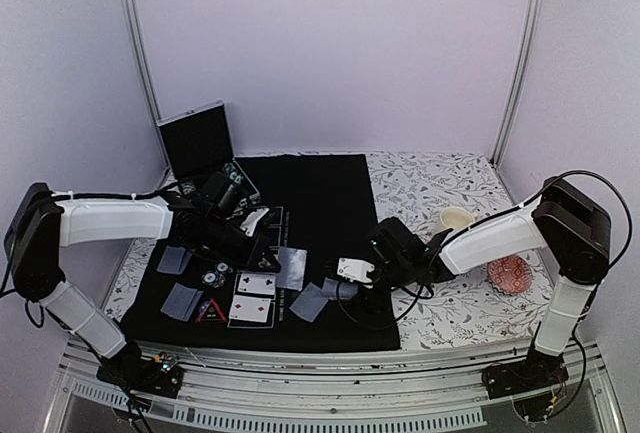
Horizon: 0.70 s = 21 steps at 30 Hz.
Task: Distribute texas hold em gaming equipment
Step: Distribute the poker card in the community card area.
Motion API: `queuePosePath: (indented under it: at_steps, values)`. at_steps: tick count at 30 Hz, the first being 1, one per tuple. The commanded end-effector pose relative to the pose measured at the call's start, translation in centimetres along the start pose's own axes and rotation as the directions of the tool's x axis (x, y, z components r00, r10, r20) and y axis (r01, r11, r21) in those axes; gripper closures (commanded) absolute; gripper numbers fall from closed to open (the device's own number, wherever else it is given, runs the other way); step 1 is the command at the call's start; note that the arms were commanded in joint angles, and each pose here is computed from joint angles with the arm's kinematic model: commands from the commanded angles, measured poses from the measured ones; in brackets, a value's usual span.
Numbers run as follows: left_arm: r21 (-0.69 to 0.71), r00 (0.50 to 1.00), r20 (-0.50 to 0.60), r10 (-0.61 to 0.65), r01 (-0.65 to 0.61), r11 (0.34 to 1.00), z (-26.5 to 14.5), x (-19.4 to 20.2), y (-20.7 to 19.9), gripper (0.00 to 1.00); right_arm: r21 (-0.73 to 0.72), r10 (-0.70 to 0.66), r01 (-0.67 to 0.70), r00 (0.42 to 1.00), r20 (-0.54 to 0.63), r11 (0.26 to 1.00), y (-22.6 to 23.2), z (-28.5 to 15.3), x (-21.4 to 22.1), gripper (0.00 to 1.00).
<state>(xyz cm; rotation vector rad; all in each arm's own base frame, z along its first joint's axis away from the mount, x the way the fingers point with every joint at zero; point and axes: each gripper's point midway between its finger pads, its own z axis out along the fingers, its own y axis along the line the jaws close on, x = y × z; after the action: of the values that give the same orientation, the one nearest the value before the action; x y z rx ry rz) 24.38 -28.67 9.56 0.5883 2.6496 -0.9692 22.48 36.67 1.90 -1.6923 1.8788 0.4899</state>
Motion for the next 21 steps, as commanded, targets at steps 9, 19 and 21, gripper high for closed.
queuePosePath:
  at_steps: [9, 19, 21]
  values:
    - [-0.030, 0.953, 0.278, -0.121, 0.135, 0.990, -5.4, -7.6, 5.1, 1.00, 0.049, 0.062, -0.061, 0.998, -0.033, 0.997, -0.7, -1.3, 0.4, 0.44]
    - [0.386, 0.372, 0.662, -0.651, 0.575, 0.721, -7.1, -8.9, 9.4, 1.00, 0.063, 0.118, -0.120, 0.992, 0.038, 0.991, -0.9, -2.7, -1.6, 0.44]
    - [0.395, 0.292, 0.687, -0.665, 0.618, 0.680, -6.8, -9.1, 10.2, 1.00, 0.063, 0.117, -0.119, 0.993, 0.031, 0.991, -0.7, -2.8, -1.6, 0.44]
